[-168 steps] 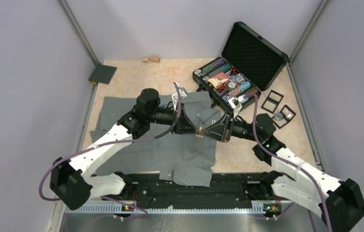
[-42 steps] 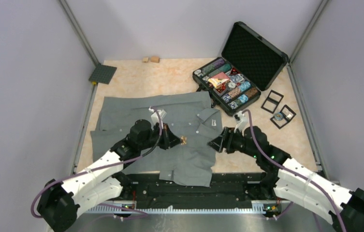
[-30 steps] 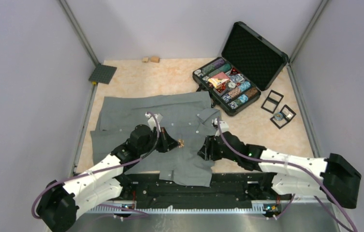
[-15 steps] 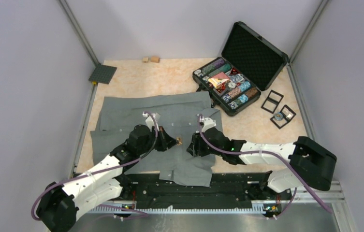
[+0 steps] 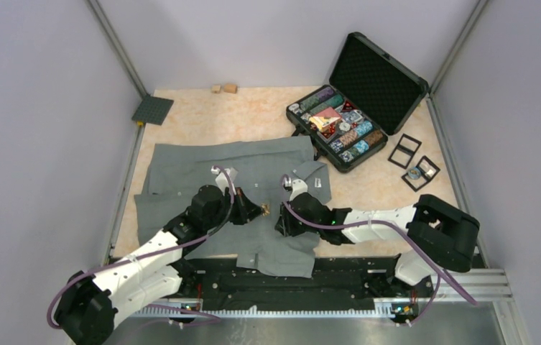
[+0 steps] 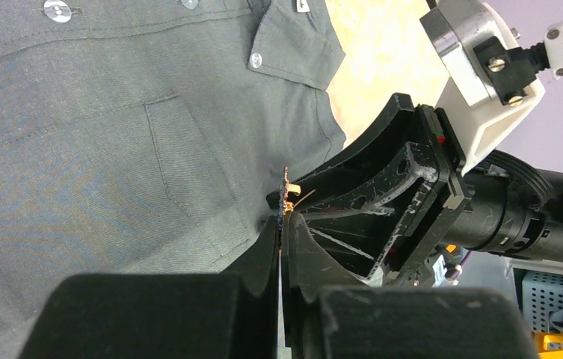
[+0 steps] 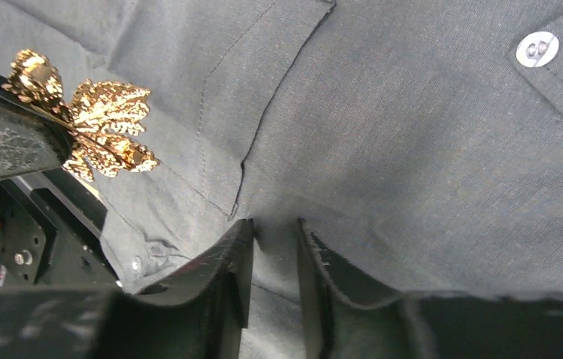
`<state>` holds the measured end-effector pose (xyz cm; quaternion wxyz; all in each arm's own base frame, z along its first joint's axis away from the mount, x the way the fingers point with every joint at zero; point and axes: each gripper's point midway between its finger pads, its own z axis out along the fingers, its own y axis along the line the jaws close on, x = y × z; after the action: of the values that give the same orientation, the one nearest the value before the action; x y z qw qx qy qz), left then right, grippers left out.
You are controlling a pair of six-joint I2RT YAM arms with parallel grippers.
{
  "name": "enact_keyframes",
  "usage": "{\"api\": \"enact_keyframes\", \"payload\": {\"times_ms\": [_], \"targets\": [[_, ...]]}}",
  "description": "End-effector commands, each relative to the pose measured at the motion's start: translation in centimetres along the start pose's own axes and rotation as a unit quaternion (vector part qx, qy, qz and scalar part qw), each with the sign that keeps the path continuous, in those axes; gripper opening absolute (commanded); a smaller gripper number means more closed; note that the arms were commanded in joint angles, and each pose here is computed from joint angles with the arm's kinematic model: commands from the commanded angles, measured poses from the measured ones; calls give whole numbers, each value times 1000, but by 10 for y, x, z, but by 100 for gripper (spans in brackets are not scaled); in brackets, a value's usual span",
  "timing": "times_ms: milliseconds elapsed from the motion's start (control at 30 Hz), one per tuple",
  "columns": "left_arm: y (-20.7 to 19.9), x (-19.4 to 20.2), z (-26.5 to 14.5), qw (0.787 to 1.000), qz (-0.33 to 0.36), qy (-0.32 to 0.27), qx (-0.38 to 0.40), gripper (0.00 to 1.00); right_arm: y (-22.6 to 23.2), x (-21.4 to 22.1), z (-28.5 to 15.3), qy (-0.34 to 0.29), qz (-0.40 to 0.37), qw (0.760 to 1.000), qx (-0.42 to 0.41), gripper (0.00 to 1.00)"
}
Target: Pin the brooch onto the clothing
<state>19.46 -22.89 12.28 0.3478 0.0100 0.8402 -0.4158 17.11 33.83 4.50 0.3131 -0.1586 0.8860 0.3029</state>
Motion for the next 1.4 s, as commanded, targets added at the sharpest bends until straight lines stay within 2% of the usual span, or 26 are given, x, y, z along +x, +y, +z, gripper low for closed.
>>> {"api": "enact_keyframes", "payload": {"times_ms": [0,100,133,333,700,1367], "targets": [[-1,-1,1,1000,6,-3,8,0,19,-17,5,-24,-5,999,-22,23],[3,2,2,1000,10,2,4,0,21,-20,3,-28,-4,999,-25,4],[4,2,2,1000,13,3,2,0,21,-21,2,-30,-3,999,-25,0],[16,14,5,999,39,32,-14,0,25,-26,-3,-47,-2,998,-38,0],[22,31,16,998,31,46,-25,0,25,-30,-10,-61,3,997,-42,0],[20,38,32,992,91,61,-57,0,31,-32,-12,-68,10,996,-60,0]]}}
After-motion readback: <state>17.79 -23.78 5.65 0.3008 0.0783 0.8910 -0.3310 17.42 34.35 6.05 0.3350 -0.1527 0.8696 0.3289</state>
